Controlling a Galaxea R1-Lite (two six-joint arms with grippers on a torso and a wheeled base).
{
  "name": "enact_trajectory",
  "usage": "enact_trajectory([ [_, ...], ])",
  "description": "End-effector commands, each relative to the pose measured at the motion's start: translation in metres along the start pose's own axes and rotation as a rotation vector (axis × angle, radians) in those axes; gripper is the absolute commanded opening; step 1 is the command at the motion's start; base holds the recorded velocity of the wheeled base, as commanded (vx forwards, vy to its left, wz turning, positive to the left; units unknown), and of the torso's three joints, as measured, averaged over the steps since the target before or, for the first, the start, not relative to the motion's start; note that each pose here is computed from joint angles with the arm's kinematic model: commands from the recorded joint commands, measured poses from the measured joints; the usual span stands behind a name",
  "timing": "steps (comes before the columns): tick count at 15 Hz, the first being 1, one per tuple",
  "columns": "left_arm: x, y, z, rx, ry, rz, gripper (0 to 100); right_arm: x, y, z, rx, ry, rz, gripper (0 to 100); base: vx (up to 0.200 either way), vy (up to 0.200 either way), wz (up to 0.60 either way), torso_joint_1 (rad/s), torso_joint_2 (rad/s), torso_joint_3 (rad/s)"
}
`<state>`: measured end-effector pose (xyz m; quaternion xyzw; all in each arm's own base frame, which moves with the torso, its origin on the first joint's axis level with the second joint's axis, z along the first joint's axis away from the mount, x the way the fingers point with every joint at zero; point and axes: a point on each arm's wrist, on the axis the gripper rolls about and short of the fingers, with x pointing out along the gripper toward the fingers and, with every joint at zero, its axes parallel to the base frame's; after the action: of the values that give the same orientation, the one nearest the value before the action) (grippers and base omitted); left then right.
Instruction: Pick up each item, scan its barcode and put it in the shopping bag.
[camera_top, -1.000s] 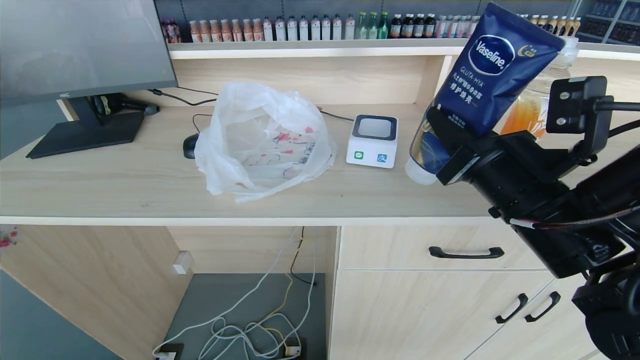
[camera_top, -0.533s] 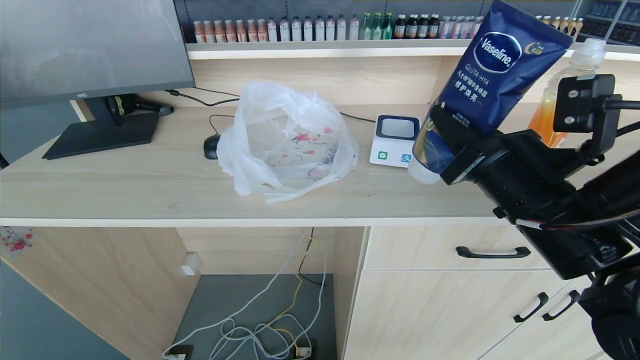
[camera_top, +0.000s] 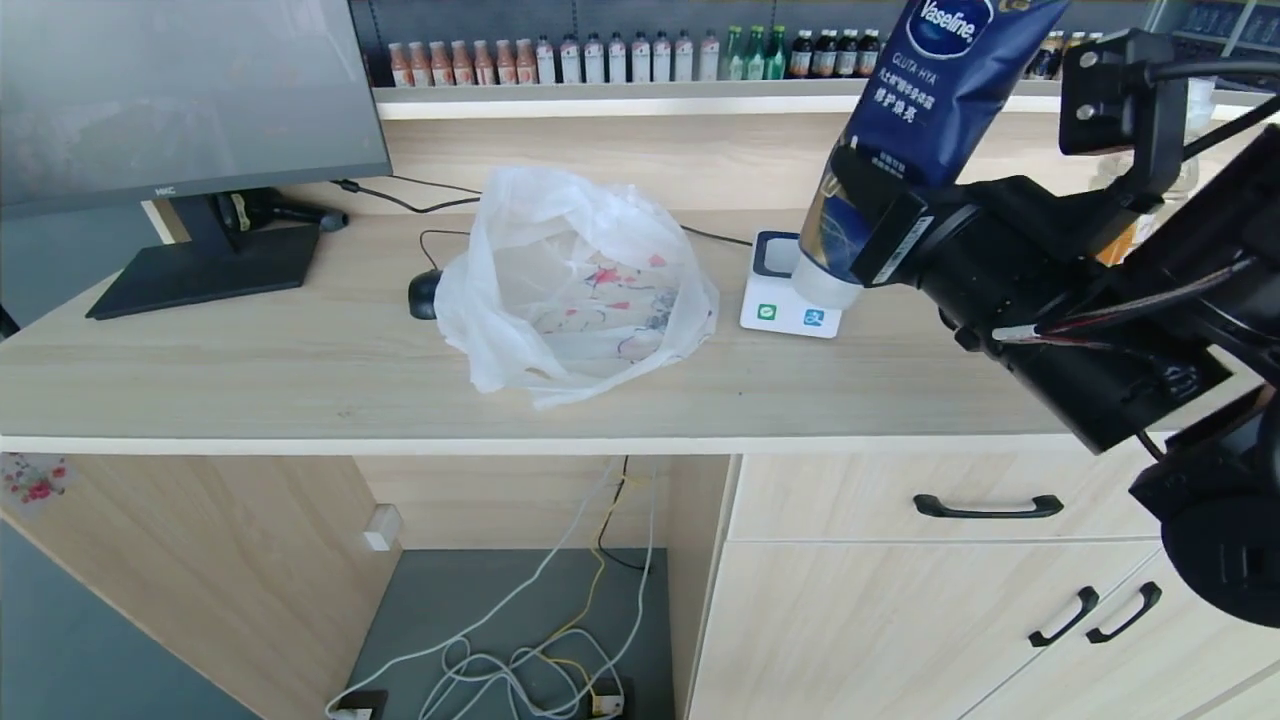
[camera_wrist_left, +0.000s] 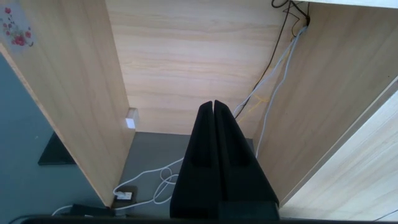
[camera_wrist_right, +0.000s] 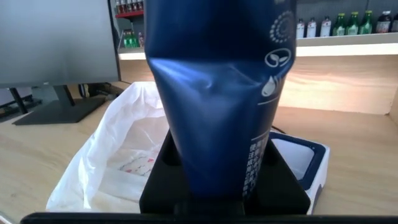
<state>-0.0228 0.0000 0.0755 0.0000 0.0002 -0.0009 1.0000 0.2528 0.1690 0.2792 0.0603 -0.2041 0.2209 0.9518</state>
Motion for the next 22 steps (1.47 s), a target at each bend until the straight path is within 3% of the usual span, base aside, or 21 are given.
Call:
enact_trajectory([
  [1,0.000,0.000,0.000,0.000,0.000,0.000,0,0.023,0.002,0.000,0.032,0.003,-0.002,0,0.000,0.000,0.00,0.000,0.00,0.000],
  [3,0.000,0.000,0.000,0.000,0.000,0.000,0,0.041,-0.004,-0.009,0.063,0.012,-0.018,0,0.000,0.000,0.00,0.000,0.00,0.000],
  [7,0.000,0.000,0.000,0.000,0.000,0.000,0,0.090,-0.023,-0.019,0.169,-0.060,-0.064,0,0.000,0.000,0.00,0.000,0.00,0.000],
  [12,0.000,0.000,0.000,0.000,0.000,0.000,0,0.130,-0.021,-0.041,0.247,-0.118,-0.058,0,0.000,0.000,0.00,0.000,0.00,0.000],
  [22,0.000,0.000,0.000,0.000,0.000,0.000,0,0.135,-0.045,-0.052,0.433,-0.123,-0.188,0,0.000,0.000,0.00,0.000,0.00,0.000],
])
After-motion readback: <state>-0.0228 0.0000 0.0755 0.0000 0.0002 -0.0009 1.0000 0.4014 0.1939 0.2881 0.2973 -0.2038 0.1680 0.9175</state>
